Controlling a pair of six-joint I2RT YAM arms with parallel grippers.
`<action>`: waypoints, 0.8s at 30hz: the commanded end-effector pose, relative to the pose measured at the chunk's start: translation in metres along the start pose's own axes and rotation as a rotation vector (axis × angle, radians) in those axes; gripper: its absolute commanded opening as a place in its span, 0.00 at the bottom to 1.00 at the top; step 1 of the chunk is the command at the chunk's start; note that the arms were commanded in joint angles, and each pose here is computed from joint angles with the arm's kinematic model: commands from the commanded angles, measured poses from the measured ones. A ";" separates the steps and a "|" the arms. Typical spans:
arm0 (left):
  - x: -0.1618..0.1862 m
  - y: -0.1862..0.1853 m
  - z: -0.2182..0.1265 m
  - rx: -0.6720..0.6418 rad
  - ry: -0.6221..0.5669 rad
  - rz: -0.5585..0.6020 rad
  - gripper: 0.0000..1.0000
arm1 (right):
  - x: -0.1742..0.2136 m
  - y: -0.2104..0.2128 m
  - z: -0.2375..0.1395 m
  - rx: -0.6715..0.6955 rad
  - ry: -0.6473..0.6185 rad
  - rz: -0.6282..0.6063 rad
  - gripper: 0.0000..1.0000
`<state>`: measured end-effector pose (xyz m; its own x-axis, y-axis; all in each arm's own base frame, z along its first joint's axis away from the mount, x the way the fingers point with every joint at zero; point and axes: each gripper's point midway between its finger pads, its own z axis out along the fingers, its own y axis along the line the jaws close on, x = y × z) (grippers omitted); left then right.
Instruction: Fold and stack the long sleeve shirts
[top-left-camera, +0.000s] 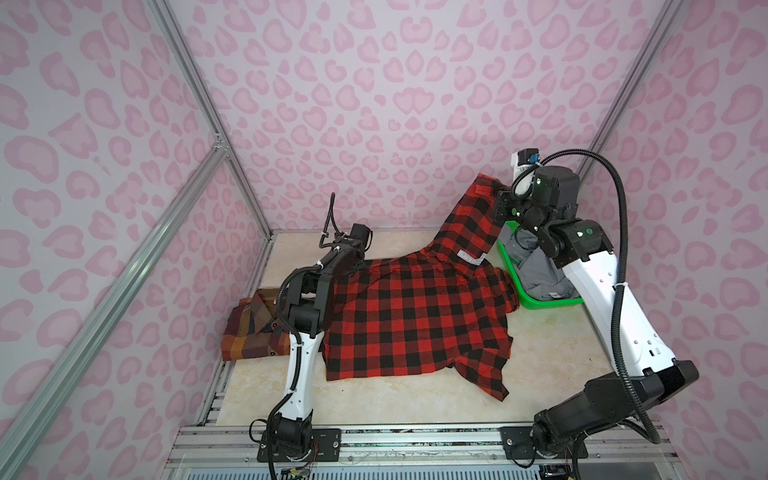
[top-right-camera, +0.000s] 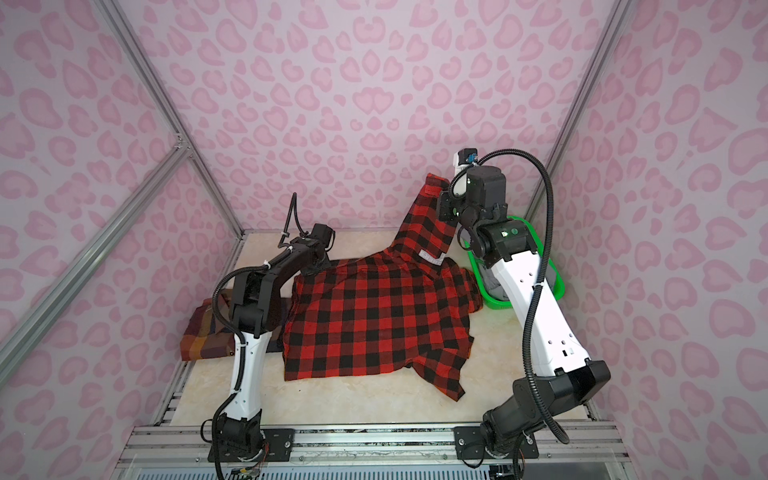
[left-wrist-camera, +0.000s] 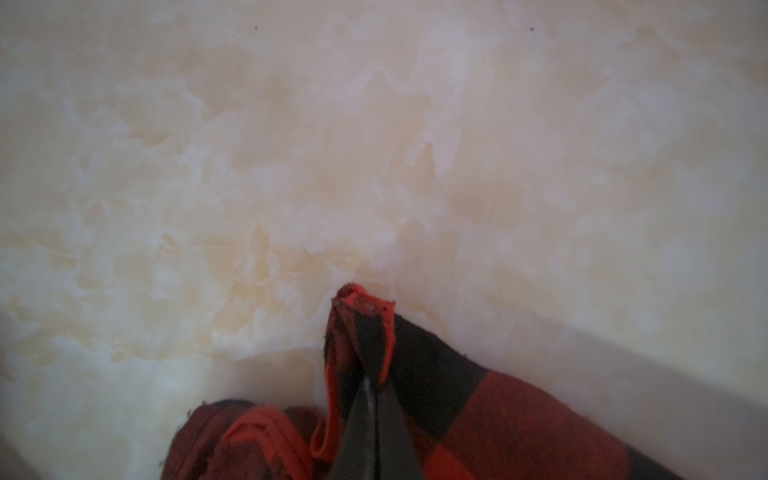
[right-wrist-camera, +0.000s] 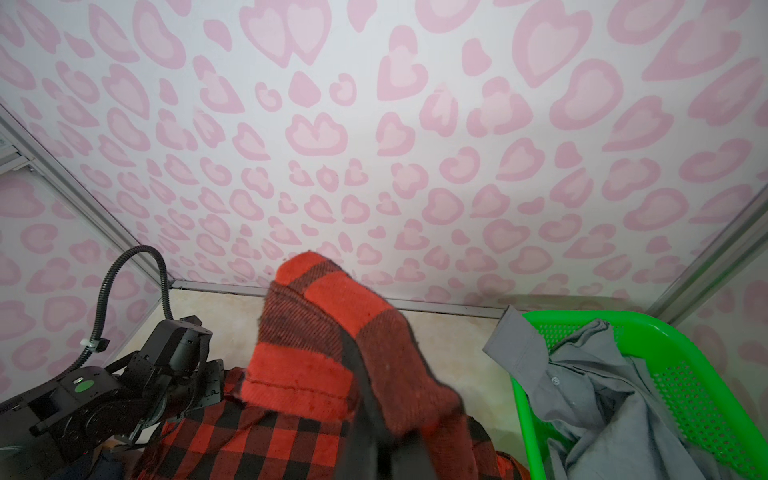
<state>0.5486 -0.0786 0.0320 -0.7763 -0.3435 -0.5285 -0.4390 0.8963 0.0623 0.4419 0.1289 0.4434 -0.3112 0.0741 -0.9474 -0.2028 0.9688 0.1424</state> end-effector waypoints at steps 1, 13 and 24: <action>-0.148 0.031 -0.289 0.421 -0.505 -0.223 0.04 | -0.001 0.008 0.002 -0.024 -0.017 -0.003 0.00; -0.158 0.047 -0.349 0.477 -0.631 -0.221 0.04 | 0.003 0.016 0.002 -0.022 -0.009 -0.020 0.00; -0.097 0.084 -0.337 0.417 -0.582 -0.275 0.04 | -0.014 0.003 -0.039 0.040 -0.069 -0.012 0.00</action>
<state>0.5023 -0.0950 0.2215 -0.5602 -0.3495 -0.7511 -0.3328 0.9252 -0.1823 0.4135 0.1283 0.4703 -0.2463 0.0834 -0.9656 -0.1972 0.9711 0.1342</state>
